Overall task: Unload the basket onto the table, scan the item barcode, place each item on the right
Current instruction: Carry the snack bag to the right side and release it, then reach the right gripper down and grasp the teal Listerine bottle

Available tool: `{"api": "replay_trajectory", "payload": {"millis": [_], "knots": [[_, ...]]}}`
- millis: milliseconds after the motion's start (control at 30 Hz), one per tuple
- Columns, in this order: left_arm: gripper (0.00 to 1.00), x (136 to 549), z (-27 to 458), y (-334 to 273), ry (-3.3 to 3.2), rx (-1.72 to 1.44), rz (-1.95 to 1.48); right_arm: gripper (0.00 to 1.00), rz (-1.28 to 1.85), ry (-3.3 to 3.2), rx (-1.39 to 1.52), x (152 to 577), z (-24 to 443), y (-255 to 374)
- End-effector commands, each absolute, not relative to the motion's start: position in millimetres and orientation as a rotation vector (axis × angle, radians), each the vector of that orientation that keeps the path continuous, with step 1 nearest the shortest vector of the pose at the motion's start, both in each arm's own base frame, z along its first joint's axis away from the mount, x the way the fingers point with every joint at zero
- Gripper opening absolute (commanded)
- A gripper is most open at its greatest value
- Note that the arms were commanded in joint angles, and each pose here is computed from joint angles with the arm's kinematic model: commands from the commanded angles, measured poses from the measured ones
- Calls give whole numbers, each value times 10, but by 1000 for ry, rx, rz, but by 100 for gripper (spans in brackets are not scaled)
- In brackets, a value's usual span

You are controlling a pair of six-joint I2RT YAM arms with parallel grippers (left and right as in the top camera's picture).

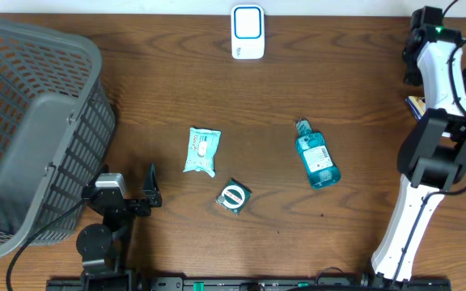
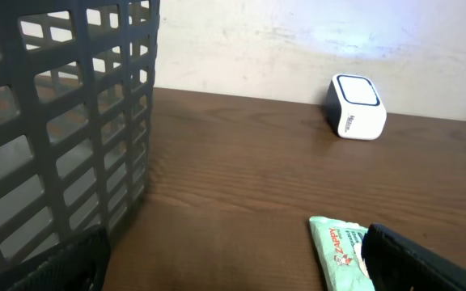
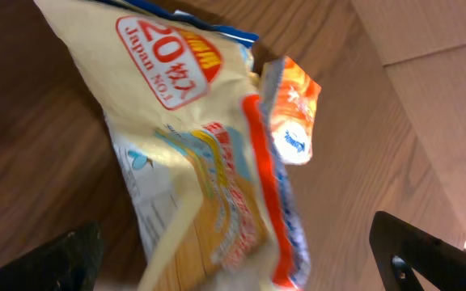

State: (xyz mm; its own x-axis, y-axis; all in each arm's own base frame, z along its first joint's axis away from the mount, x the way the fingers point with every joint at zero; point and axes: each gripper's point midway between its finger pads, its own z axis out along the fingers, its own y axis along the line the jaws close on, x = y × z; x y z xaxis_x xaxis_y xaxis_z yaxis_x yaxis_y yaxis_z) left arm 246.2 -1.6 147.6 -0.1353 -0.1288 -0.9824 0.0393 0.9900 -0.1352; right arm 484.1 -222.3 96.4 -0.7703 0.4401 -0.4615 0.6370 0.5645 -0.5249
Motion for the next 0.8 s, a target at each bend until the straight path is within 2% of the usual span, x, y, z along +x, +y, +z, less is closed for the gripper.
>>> {"api": "replay_trajectory", "payload": {"millis": [0,200,400,600,667,767], "knots": [[98,2450,1320,-37,1749,-64,-158,99,-802,2388,930,4926,1713,-1912],[98,2450,1320,-37,1749,-64,-158,99,-267,2497,689,4954,2266,-850],[98,2450,1321,-37,1748,-64,-158,99,327,2703,-34,4693,2328,635],[98,2450,1320,-37,1748,-64,-157,94,330,2942,-184,4271,1883,1099],[98,2450,1320,-37,1749,-64,-158,89,275,3006,-226,4182,1700,1173],[98,2450,1321,-37,1748,-64,-158,88,138,3096,-297,4049,1333,1231]]}}
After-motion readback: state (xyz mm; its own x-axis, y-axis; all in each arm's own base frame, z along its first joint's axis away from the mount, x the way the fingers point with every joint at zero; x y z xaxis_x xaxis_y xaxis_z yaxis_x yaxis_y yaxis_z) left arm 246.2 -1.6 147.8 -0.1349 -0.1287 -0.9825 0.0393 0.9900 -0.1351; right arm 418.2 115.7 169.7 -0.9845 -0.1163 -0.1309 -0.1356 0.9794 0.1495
